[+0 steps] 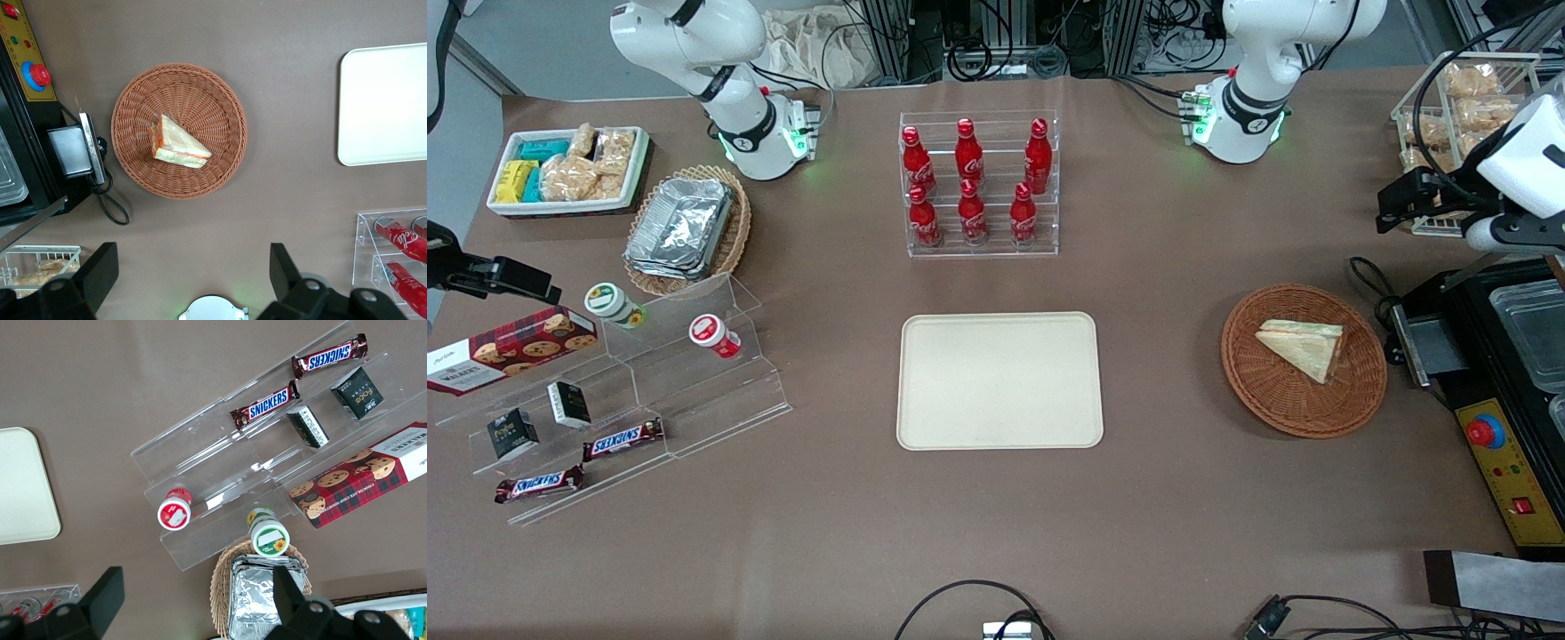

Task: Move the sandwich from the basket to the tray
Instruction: 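Move the left gripper over the wicker basket above the wrapped sandwich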

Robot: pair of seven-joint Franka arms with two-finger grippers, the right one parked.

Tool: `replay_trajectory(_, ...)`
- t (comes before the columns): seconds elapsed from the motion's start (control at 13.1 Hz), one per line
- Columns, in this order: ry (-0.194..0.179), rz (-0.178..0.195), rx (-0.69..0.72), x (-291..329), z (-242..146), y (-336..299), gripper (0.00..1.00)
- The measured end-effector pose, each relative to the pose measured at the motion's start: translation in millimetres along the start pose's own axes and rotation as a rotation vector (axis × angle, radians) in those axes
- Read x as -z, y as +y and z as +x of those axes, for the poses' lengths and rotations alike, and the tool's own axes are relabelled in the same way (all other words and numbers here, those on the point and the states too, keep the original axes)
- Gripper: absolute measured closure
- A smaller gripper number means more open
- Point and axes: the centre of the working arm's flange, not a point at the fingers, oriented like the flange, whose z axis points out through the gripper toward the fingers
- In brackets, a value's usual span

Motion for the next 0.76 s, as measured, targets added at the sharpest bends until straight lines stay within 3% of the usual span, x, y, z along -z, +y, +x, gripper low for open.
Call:
replay_trajectory(0.46,-0.024,0.003,0.004,-8.6,2.8,-1.9,0.00)
replay_trajectory(0.76,-0.114,0.024,0.063,-55.0,25.9,-35.5,0.00)
